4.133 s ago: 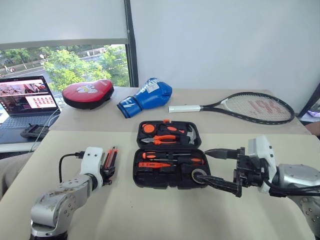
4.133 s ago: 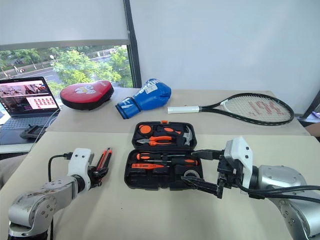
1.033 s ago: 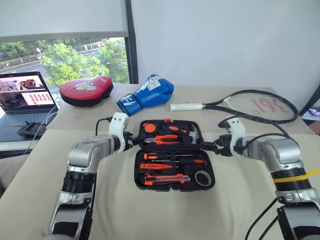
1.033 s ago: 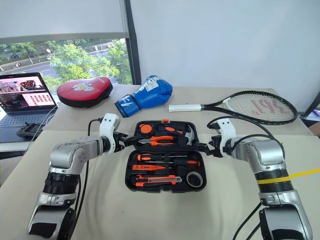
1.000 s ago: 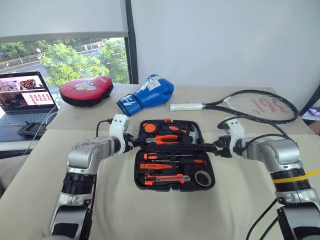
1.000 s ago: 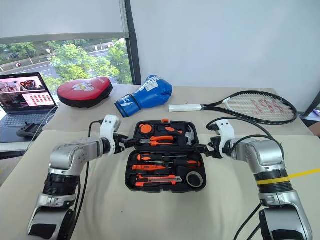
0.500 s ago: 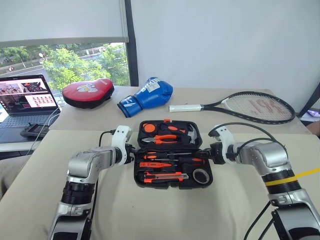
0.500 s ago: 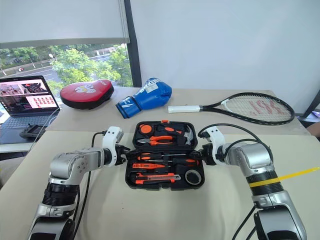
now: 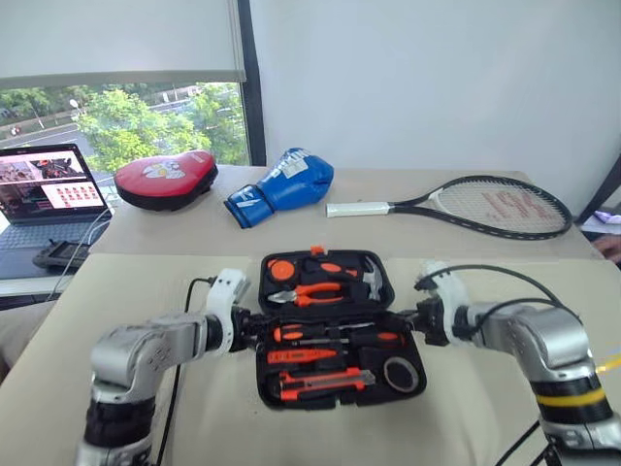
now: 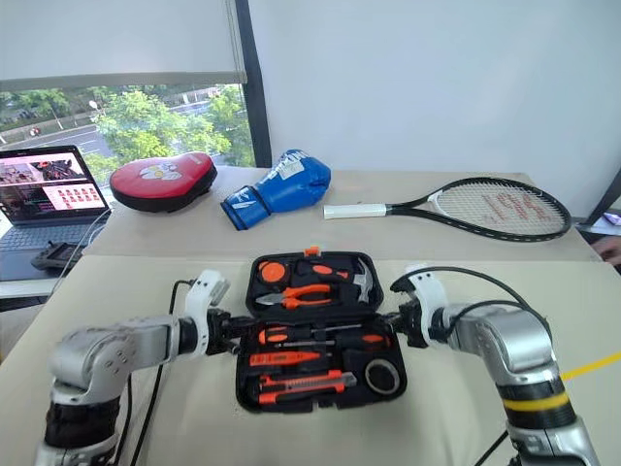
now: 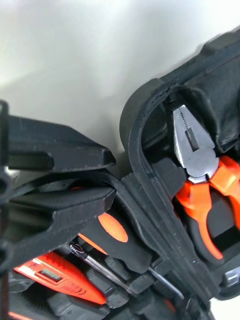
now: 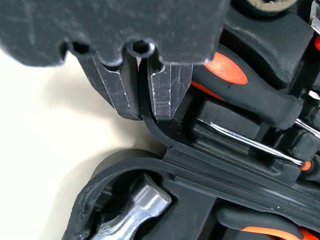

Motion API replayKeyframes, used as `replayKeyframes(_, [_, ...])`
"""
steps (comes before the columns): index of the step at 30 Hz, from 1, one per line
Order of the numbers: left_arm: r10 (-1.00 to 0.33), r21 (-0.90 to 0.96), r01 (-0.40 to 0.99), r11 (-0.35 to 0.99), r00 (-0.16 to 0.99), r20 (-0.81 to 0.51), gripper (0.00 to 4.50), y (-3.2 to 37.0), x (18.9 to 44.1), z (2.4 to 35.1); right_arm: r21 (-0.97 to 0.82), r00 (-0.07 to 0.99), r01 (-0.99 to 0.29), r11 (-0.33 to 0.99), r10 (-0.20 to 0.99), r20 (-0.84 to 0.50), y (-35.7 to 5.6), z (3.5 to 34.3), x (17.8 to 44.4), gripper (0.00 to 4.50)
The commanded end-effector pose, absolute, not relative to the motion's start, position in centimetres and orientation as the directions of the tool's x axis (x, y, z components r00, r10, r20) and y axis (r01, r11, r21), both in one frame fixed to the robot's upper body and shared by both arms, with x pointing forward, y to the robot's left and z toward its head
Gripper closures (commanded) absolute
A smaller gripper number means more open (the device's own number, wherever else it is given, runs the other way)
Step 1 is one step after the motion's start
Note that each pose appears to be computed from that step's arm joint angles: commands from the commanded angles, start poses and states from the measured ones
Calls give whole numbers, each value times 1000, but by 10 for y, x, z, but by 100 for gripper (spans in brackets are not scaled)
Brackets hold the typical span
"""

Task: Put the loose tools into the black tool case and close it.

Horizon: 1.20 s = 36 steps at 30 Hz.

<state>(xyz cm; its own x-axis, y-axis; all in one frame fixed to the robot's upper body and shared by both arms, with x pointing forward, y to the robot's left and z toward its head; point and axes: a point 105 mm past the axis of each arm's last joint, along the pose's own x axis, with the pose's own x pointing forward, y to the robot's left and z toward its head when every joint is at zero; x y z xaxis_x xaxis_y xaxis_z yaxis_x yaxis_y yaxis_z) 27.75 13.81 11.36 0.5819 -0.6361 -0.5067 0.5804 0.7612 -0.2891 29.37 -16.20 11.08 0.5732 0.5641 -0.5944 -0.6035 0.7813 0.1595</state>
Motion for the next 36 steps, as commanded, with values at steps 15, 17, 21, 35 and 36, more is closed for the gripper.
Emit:
replayKeyframes(15, [-597, -290, 525, 801, 738, -314, 124, 185, 288, 158, 92, 625, -679, 728, 639, -448, -154, 160, 244, 188])
replayKeyframes(17, [-559, -290, 480, 828, 752, -351, 124, 186, 301, 153, 156, 650, -632, 759, 629, -427, -158, 163, 255, 188])
replayKeyframes(21, [-473, -262, 394, 881, 753, -458, 124, 186, 329, 140, 262, 673, -538, 801, 595, -439, -163, 162, 284, 188])
replayKeyframes(35, [-564, -348, 445, 825, 624, -541, 124, 150, 339, 121, 243, 603, -482, 842, 520, -605, -170, 129, 322, 188])
replayKeyframes(36, [-572, -363, 442, 820, 623, -534, 124, 149, 339, 123, 241, 604, -483, 842, 519, -605, -171, 129, 323, 188])
